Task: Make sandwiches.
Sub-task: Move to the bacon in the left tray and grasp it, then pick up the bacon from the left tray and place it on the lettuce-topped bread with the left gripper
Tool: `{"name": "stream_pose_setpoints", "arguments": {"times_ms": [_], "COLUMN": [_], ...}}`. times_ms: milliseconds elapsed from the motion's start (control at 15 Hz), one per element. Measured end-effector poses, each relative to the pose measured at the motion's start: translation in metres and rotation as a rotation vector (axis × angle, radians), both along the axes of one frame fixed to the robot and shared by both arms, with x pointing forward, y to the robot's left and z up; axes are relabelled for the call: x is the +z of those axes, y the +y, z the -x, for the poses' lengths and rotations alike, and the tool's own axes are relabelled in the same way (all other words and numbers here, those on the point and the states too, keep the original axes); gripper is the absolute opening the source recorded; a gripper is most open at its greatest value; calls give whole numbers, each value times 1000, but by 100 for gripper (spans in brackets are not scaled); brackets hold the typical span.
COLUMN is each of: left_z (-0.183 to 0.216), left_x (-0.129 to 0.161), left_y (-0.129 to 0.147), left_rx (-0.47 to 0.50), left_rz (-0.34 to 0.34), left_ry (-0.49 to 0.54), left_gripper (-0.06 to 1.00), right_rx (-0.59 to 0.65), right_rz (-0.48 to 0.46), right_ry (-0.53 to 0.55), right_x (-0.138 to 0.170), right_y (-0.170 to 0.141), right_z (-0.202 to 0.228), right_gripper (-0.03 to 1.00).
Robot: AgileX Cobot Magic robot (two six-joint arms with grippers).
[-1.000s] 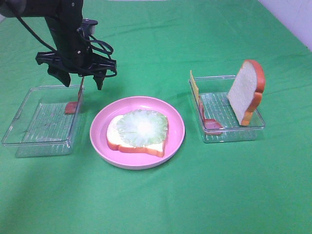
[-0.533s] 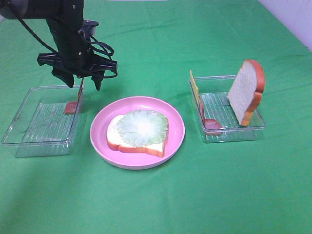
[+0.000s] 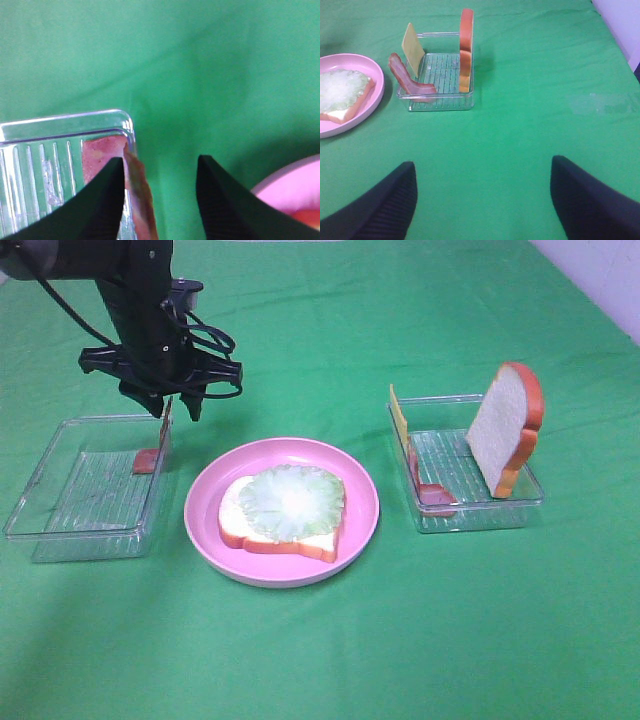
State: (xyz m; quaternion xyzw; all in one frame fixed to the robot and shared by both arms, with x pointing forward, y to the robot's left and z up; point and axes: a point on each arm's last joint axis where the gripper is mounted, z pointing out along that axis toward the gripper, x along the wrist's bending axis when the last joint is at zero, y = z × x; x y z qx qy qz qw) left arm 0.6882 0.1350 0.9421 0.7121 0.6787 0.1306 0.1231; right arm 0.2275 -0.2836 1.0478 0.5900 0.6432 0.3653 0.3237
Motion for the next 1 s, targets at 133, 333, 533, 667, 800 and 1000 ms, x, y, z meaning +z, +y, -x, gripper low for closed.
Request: {"name": "stream_pose_setpoints", "arguments": {"times_ms": [133, 333, 533, 667, 800, 1000], "left_z": [0, 0, 0, 1, 4, 10], "left_x": [0, 0, 0, 0, 6, 38], "left_y": [0, 0, 0, 1, 2, 2], "left_rx": [0, 0, 0, 2, -1, -16], "left_rz": [1, 1, 1, -6, -14, 20], "left_ry": [-3, -3, -2, 13, 22, -16], "left_gripper": [32, 20, 9, 0, 0, 0], "right_rx": [0, 0, 0, 0, 0, 0], "right_rz": [0, 0, 0, 0, 0, 0], "right_ry": [0, 0, 0, 0, 0, 0], "right_x": [0, 0, 0, 0, 0, 0], "right_y": [0, 0, 0, 0, 0, 0], "right_z": [0, 0, 0, 0, 0, 0], "right_gripper": [70, 70, 70, 70, 70, 70]}}
